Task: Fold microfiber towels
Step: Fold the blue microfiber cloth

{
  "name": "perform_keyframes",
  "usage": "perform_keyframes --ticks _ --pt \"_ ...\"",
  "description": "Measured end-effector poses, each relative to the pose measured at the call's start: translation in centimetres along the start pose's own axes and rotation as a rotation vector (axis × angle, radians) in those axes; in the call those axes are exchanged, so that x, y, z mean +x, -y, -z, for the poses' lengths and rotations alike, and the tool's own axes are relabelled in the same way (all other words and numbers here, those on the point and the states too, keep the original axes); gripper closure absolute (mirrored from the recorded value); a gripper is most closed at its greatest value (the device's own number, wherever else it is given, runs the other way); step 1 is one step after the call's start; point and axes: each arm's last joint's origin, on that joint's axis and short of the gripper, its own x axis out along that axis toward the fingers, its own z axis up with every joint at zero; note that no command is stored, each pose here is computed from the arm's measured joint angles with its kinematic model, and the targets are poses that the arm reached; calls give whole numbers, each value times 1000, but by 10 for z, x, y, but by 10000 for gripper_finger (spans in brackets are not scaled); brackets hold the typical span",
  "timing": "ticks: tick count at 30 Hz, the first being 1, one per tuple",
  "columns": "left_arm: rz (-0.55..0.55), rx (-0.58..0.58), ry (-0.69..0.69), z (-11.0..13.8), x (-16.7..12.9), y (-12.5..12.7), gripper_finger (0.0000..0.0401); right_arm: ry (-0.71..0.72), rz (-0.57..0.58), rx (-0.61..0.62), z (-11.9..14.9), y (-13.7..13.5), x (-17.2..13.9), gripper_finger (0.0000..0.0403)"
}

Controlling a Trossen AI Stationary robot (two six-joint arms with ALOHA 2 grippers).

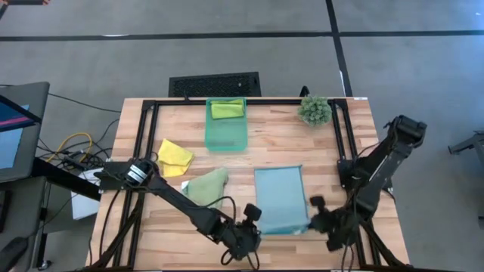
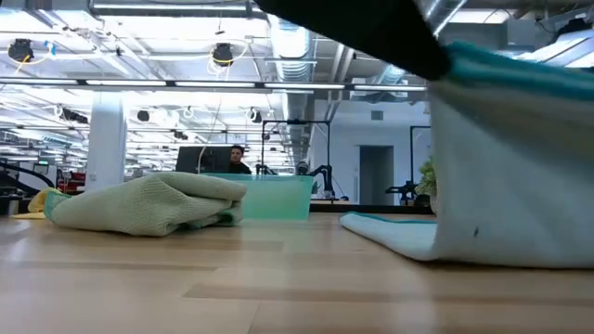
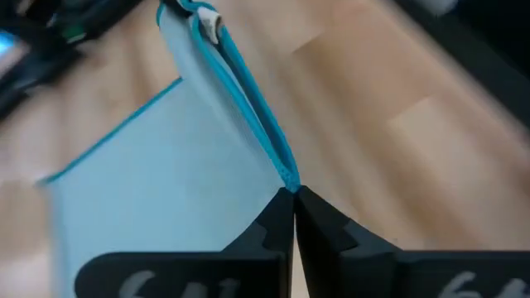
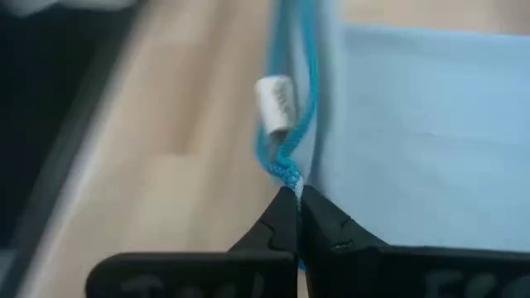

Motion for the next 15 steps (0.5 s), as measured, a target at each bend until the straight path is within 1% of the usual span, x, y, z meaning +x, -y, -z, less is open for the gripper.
perform_keyframes --ticks 3,5,8,11,13,15 --pt "-122 -2 -74 2 4 -23 401 12 160 111 -1 23 -13 388" --pt "-171 -25 -117 9 10 -42 401 3 249 181 -2 38 -18 387" --pt "-196 -60 -199 26 22 -69 401 -50 380 235 0 60 -21 386" --pt "-235 -91 -247 41 33 -96 401 -117 488 279 0 80 -18 387" --pt "-254 -113 -273 48 37 -113 401 -144 540 293 -2 91 -14 387" --pt "-246 -140 -283 54 41 -127 401 -164 578 290 -4 101 -11 385"
